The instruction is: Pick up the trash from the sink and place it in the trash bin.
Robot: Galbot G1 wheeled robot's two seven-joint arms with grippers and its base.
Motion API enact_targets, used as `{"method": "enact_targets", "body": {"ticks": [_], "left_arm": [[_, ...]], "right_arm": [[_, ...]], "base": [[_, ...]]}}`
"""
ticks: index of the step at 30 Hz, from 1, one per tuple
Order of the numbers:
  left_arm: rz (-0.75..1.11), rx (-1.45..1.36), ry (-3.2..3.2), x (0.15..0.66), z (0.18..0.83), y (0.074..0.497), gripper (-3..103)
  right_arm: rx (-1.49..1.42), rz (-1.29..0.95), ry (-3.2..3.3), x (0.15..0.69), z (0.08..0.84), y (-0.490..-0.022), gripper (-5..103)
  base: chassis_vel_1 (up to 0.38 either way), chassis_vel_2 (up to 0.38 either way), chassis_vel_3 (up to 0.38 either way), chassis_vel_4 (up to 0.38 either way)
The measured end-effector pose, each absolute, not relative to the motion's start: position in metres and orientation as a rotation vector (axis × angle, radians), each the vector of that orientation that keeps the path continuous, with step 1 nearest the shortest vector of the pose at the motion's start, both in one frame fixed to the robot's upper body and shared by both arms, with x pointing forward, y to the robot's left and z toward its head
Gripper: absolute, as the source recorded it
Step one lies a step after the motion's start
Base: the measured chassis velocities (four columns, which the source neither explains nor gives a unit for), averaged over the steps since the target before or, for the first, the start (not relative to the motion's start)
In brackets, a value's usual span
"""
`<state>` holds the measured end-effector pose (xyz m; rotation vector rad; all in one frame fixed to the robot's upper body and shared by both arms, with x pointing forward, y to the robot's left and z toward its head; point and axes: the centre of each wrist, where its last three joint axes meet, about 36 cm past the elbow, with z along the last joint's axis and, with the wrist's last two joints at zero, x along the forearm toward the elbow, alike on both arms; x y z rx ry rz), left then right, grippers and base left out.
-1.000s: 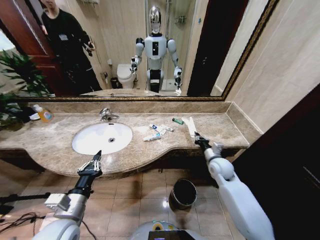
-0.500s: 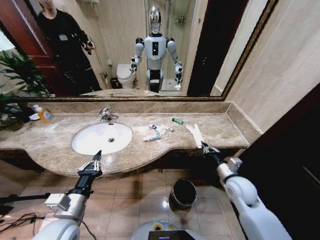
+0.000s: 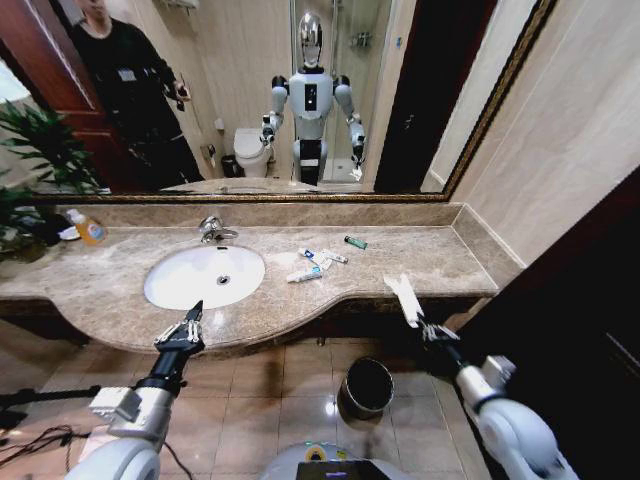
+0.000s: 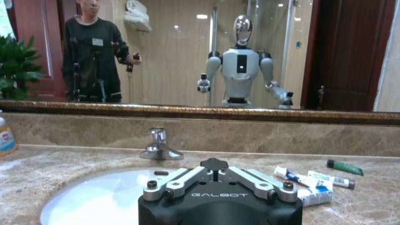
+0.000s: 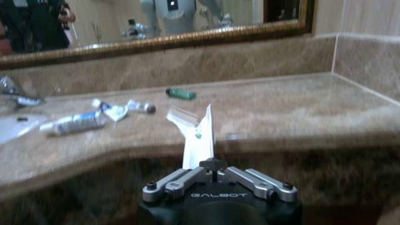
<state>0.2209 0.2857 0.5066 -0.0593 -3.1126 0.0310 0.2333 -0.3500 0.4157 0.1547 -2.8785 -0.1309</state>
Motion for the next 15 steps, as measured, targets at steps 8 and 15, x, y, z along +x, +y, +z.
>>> {"method": "enact_targets", "body": {"ticks": [8,15], "left_arm": [[0.031,-0.059,-3.113,0.221,0.507,0.286,0],[0.031,-0.059,-3.113,0.221,0.507,0.286,0]], "right_arm": [[0.196,-0.063,-2.824,0.223,0.371,-0.351,0],[0.264,-0.005,-2.755,0.228,0.319,-0.359,0]], "base": [[0.0,0.0,0.0,0.0],[0.0,0.0,0.0,0.0]]}}
